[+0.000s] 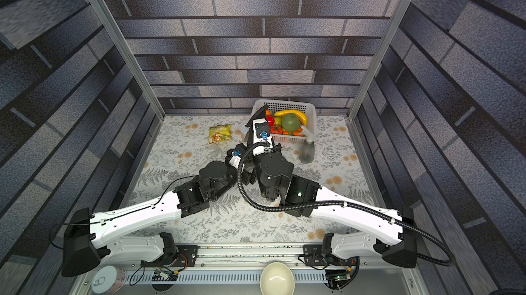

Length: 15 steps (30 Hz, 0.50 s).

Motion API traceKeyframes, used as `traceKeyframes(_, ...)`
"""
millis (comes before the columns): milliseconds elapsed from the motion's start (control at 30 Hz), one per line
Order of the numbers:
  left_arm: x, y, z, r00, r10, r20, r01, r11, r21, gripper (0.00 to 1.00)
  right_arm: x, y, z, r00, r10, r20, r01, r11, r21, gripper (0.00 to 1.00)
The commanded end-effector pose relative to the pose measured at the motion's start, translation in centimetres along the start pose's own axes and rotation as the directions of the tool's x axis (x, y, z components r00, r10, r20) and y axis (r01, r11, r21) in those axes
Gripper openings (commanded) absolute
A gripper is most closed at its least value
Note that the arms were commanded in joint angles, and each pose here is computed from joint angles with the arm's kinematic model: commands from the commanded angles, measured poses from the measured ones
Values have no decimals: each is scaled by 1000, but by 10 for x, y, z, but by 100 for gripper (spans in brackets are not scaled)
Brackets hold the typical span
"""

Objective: Attach spray nozzles to spray bottles
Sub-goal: Screw the spray nozzle on the spray bottle.

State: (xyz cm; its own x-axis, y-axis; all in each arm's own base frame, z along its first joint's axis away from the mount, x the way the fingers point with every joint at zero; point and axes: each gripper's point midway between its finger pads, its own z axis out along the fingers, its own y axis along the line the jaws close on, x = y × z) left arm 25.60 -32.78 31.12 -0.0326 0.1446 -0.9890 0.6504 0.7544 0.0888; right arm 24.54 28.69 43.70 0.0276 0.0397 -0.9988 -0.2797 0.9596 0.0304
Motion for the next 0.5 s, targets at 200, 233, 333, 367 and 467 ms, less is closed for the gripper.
traceKeyframes(200,-46,-29,-12,976,88,197,-99,994,46,64,46,15,16,984,-140,-112,149,986,74,24)
traceKeyframes(233,-45,-29,-12,977,90,195,-100,994,45,65,46,15,16,985,-134,-112,143,987,75,25)
traceKeyframes(333,-43,-29,-12,978,89,190,-99,994,48,65,39,13,12,988,-108,-110,114,992,53,27)
traceKeyframes(367,-42,-28,-13,978,87,189,-97,994,44,65,38,12,11,988,-107,-110,114,992,51,27)
traceKeyframes(467,-40,-27,-14,978,83,190,-92,995,41,65,32,9,6,990,-94,-104,97,995,27,28)
